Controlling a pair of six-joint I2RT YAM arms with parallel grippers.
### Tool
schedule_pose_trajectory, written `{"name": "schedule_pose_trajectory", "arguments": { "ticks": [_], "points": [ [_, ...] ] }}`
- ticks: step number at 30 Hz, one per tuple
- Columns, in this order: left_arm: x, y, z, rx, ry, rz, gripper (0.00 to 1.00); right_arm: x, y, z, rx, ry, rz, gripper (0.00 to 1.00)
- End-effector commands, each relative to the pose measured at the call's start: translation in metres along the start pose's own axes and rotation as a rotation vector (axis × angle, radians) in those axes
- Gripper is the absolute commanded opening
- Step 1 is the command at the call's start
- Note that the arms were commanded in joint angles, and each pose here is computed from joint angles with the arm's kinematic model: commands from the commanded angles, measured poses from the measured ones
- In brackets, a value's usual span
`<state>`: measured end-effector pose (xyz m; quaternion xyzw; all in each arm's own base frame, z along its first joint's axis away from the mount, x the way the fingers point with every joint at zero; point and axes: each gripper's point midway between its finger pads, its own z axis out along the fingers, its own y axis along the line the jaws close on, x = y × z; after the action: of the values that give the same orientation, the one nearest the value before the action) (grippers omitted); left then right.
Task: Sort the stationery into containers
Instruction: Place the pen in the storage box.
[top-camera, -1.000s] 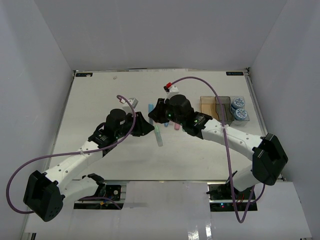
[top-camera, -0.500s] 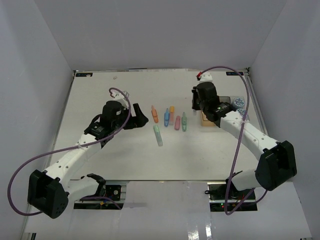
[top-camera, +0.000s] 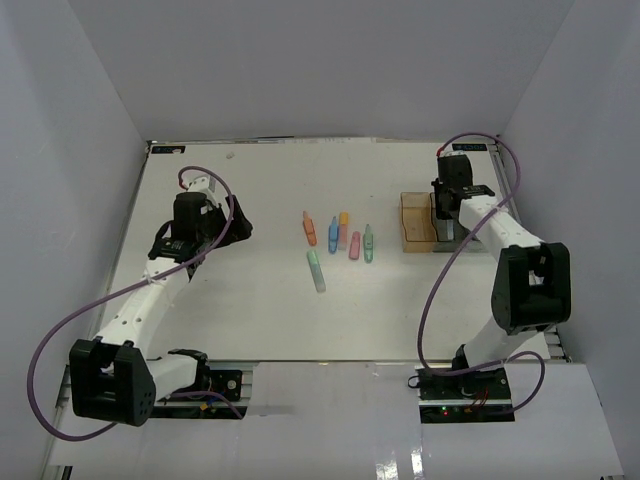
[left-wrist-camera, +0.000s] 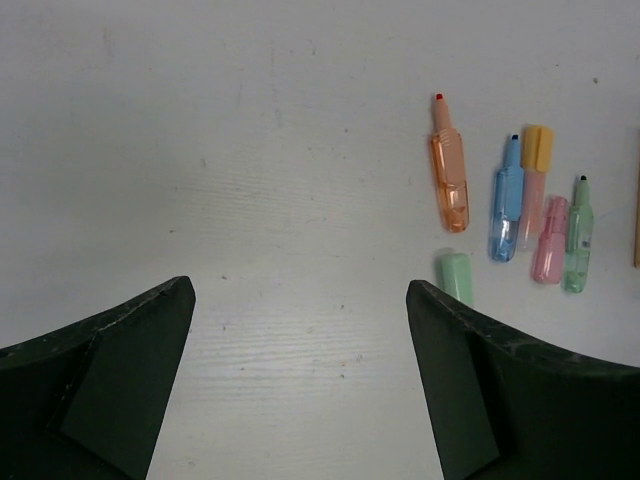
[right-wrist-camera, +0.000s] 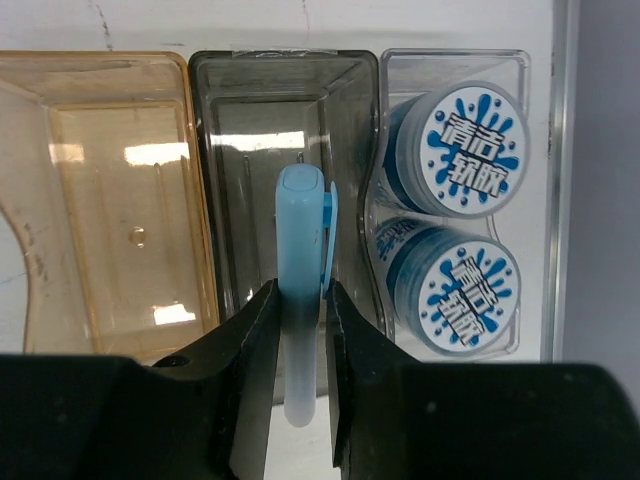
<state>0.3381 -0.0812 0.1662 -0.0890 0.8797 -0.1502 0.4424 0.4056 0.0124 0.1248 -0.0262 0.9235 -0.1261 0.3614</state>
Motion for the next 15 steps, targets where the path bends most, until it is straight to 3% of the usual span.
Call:
{"name": "schedule_pose_trajectory", "arguments": {
  "ticks": [1,2,5,6,9,15],
  "points": [
    [-0.003,0.001,-0.008,0.022,-0.035,0.021,0.98,-0.016,0.002,0.012,-0.022,-0.003,-0.034,0.16],
    [-0.003,0.002,-0.009,0.016,-0.040,0.026,0.98,-0.014,0.004,0.021,-0.022,0.015,-0.037,0.19],
    [-0.005,0.006,-0.011,-0.004,-0.053,0.031,0.98,-0.006,0.007,0.033,-0.023,0.056,-0.051,0.40],
    [-0.005,0.005,-0.011,-0.001,-0.052,0.031,0.98,-0.006,0.005,0.034,-0.016,0.060,-0.051,0.54],
    [-0.005,0.001,-0.012,0.022,-0.049,0.032,0.98,-0.009,0.004,0.029,-0.013,0.056,-0.039,0.69],
    [-0.006,0.001,-0.012,0.021,-0.055,0.034,0.98,-0.042,0.025,-0.023,-0.125,-0.074,-0.002,0.77]
  ]
}}
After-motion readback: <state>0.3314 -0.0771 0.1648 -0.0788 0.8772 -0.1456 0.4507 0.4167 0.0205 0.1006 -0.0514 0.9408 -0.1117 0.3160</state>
